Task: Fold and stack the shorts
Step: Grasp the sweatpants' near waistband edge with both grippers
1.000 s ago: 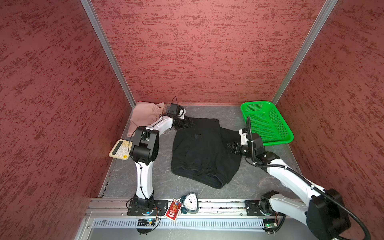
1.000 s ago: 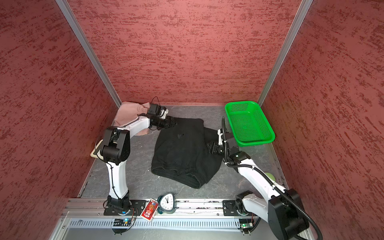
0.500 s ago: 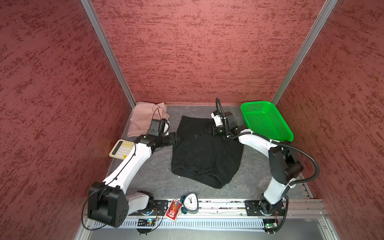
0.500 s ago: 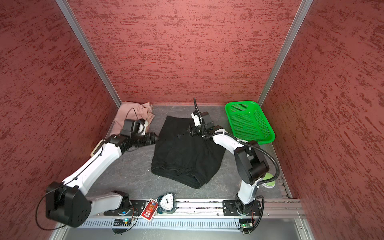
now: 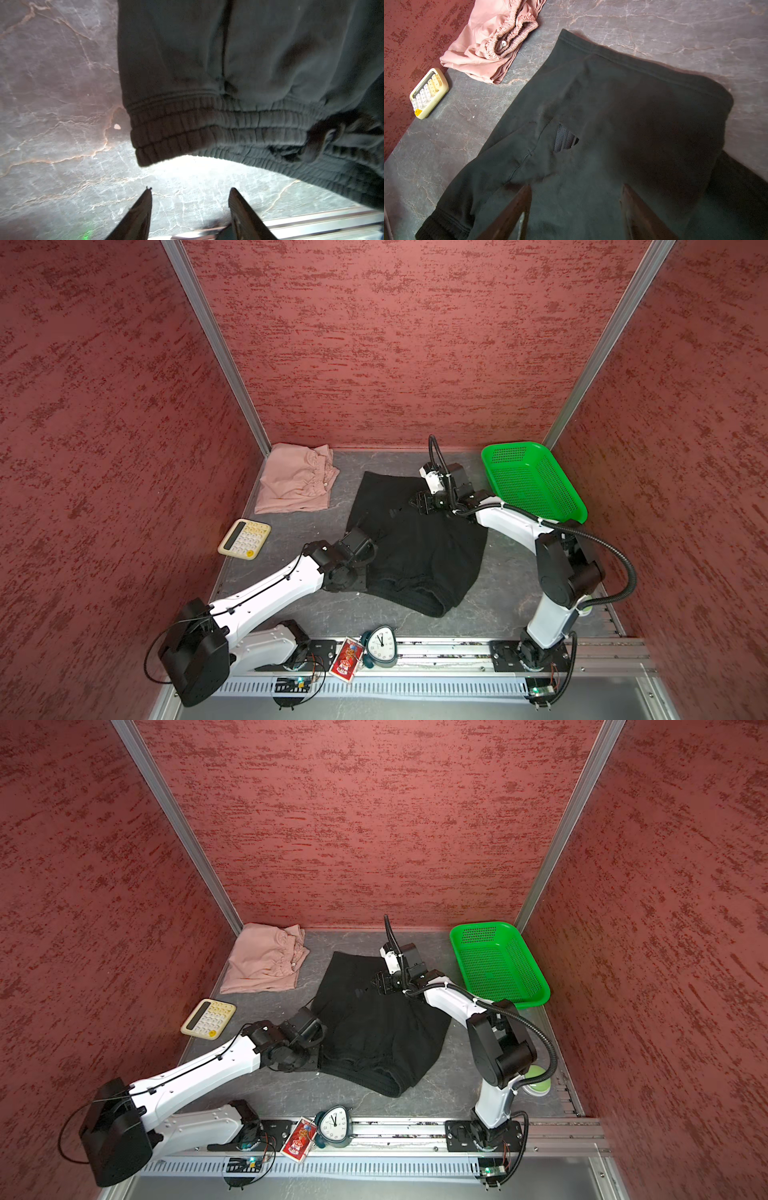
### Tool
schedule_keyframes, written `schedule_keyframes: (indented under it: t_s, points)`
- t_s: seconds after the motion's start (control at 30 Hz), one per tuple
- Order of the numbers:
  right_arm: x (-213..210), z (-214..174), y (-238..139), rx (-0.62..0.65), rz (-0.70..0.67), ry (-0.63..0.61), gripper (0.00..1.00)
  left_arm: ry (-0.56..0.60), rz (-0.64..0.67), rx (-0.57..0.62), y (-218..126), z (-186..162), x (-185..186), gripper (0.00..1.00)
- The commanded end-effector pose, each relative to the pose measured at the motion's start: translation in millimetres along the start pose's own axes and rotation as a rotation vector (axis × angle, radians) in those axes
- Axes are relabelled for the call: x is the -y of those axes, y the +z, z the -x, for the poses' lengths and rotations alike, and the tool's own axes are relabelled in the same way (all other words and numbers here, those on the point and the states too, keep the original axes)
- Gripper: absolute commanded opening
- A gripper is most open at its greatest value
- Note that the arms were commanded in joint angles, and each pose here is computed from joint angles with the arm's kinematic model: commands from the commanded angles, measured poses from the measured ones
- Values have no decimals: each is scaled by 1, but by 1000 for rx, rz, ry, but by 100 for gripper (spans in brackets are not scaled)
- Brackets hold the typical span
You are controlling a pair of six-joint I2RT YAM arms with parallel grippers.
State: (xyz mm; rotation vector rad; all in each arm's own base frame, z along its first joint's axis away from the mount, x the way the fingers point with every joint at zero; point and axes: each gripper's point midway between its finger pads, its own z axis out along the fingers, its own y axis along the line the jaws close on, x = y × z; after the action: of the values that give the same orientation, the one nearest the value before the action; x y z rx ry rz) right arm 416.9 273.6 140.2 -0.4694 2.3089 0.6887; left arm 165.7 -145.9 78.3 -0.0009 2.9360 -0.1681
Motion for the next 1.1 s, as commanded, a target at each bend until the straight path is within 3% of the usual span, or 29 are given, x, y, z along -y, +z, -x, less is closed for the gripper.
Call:
schedule_keyframes:
  t_s: [0.0,0.2,0.33,0.43,0.57,0.73,0.77,0.83,0.87,1.0,1.07]
  points:
    - [-6,-9,-20,-29,9,-28,69,19,111,49,1,7,-10,61]
    - [-18,-82,-81,-215,-130,-32,72,125,275,82,10,30,-20,64]
    - [-44,-141,-128,-343,-141,45,75,175,272,66,20,38,-16,65]
    - [-61,-166,-154,-361,-137,103,75,196,262,51,22,39,-12,65]
    - [-85,-181,-163,-345,-132,88,75,204,225,55,28,40,-6,65]
    - [-92,-218,-145,-437,-186,11,75,212,233,35,38,37,-4,64]
    - [-92,-223,-142,-449,-200,-5,75,206,239,33,38,36,-5,57]
    - [-86,-235,-136,-471,-235,-22,72,169,264,26,41,33,-13,23]
    - [-83,-240,-133,-477,-246,-20,71,148,278,26,41,32,-18,16]
    - [-72,-252,-124,-483,-279,-28,59,83,296,39,39,38,-32,6]
    - [-72,-259,-121,-502,-267,-22,42,58,291,61,35,46,-35,1]
